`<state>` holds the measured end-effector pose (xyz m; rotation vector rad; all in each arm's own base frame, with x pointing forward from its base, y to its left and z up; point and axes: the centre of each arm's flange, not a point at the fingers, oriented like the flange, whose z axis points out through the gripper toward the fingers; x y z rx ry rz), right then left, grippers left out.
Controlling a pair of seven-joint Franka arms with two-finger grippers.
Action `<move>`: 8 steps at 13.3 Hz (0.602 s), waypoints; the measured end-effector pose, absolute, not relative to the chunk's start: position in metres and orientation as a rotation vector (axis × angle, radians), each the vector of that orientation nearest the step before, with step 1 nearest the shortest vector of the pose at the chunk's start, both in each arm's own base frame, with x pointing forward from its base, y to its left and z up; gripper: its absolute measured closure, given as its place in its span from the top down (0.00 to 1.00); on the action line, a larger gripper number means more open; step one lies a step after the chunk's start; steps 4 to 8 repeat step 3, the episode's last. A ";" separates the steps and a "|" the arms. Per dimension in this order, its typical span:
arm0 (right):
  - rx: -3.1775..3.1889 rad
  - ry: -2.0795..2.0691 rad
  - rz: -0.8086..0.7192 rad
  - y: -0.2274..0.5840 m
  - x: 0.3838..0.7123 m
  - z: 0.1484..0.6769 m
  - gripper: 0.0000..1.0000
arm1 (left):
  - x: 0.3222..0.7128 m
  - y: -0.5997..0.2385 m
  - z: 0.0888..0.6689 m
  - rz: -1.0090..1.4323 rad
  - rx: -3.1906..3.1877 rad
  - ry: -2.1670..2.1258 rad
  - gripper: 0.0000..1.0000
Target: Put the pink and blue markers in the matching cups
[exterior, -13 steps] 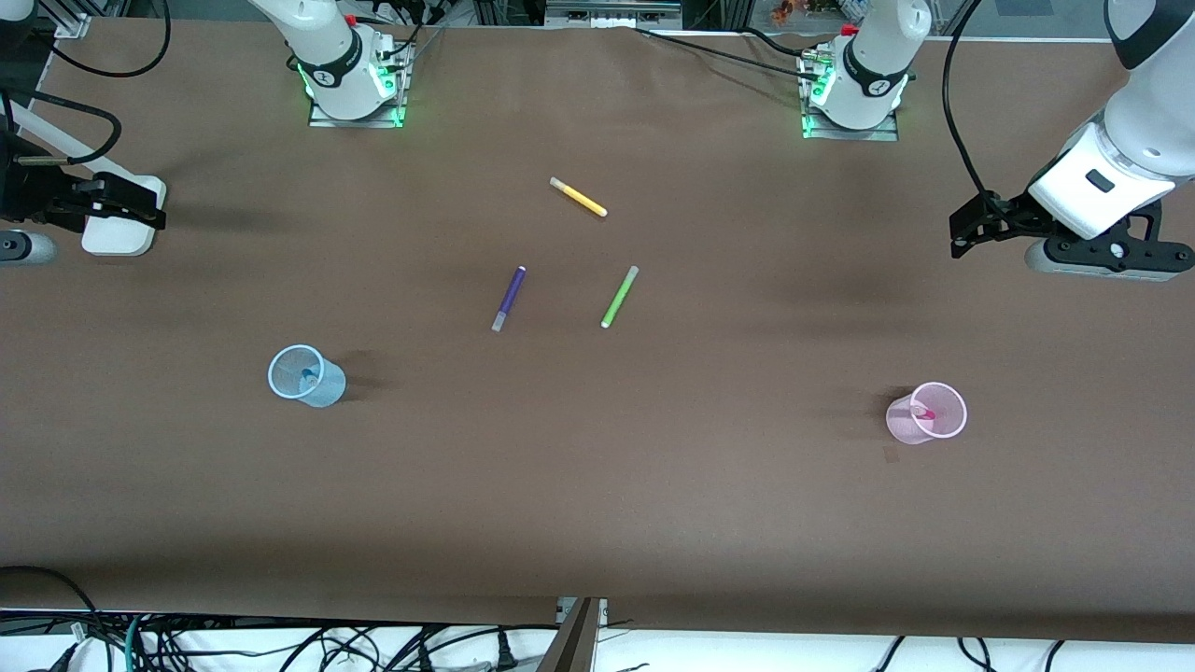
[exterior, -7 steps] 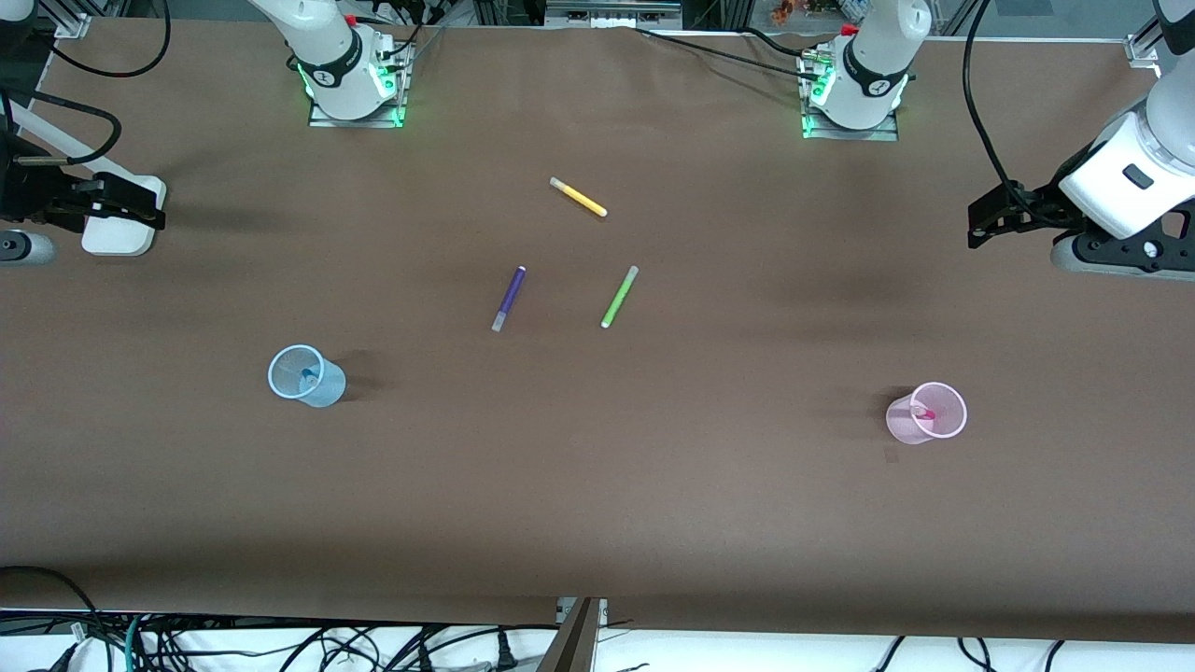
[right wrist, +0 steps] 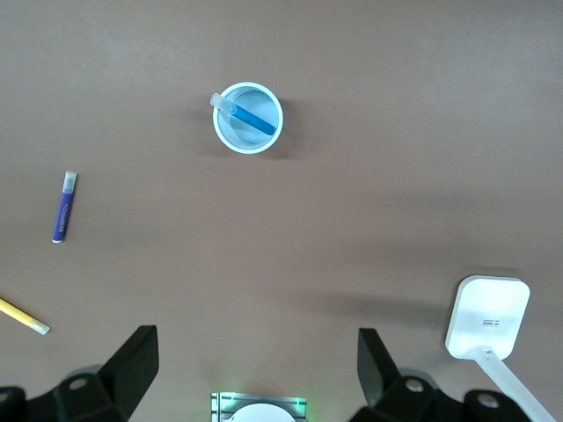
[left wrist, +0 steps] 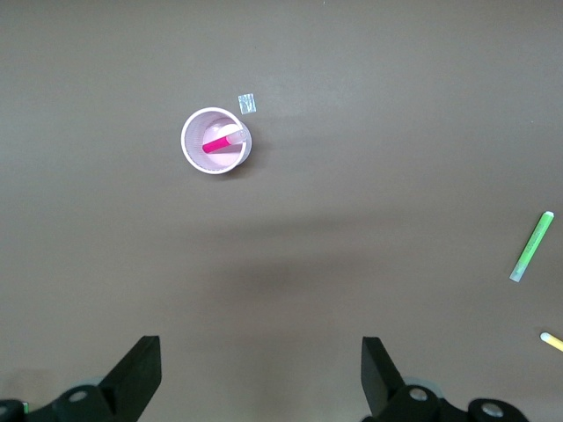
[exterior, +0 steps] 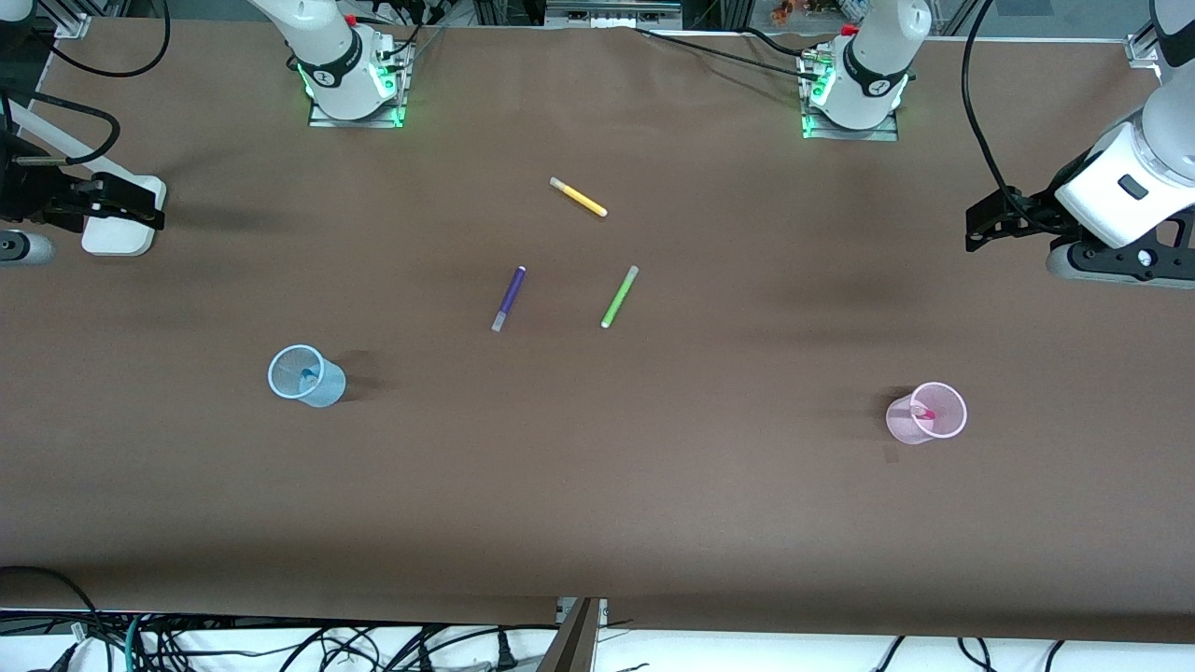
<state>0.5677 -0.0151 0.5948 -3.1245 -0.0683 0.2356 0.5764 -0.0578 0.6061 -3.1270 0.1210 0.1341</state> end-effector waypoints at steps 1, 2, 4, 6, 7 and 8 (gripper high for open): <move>-3.125 -0.068 0.235 -0.015 0.568 0.595 1.00 | 0.576 -0.058 0.606 0.135 -3.127 0.121 1.00; -3.125 -0.068 0.235 -0.015 0.568 0.595 1.00 | 0.576 -0.057 0.606 0.136 -3.127 0.120 1.00; -3.125 -0.068 0.235 -0.015 0.568 0.595 1.00 | 0.576 -0.057 0.606 0.139 -3.127 0.120 1.00; -3.125 -0.068 0.235 -0.015 0.568 0.595 1.00 | 0.576 -0.057 0.606 0.139 -3.127 0.120 1.00; -3.125 -0.068 0.235 -0.015 0.568 0.595 1.00 | 0.576 -0.057 0.606 0.139 -3.127 0.120 1.00; -3.125 -0.068 0.235 -0.015 0.568 0.595 1.00 | 0.576 -0.057 0.606 0.139 -3.127 0.120 1.00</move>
